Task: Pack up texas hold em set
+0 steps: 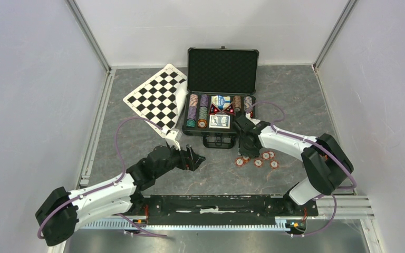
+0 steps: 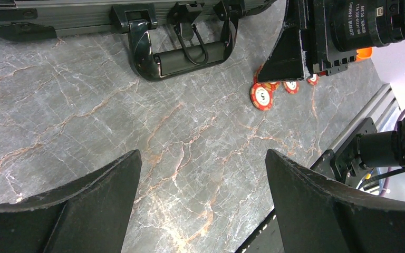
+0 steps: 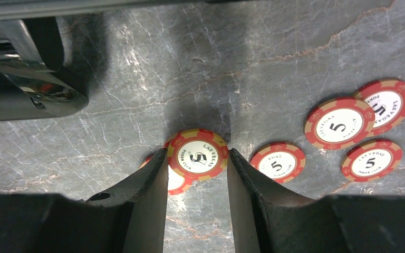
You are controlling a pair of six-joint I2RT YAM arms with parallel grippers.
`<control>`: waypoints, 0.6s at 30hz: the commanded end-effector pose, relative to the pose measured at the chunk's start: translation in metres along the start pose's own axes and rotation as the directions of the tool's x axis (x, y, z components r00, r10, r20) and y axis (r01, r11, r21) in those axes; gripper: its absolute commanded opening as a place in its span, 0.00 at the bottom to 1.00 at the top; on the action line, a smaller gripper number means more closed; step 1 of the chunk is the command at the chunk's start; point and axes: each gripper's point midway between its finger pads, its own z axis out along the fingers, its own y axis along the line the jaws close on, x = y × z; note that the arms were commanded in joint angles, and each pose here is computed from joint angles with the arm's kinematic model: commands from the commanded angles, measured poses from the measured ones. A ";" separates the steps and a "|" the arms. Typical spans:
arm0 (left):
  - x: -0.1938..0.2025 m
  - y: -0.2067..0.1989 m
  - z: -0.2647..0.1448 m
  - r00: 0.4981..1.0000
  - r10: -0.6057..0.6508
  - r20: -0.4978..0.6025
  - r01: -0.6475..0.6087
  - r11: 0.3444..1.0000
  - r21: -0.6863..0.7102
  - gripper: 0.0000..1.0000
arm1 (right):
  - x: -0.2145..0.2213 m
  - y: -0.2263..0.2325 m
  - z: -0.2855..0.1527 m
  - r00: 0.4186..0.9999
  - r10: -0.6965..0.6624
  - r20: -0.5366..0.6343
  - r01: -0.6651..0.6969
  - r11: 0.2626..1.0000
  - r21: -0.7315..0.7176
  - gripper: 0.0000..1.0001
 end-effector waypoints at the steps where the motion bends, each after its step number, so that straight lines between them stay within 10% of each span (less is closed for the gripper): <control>1: -0.011 -0.008 0.002 0.999 0.029 0.038 -0.031 0.999 0.041 0.94 | 0.004 0.005 0.008 1.000 -0.020 0.002 0.020 1.000 -0.004 0.39; 18: -0.007 -0.009 0.004 0.999 0.037 0.021 -0.038 0.998 0.046 0.93 | -0.001 0.012 -0.015 0.998 -0.041 0.044 0.043 0.998 -0.038 0.39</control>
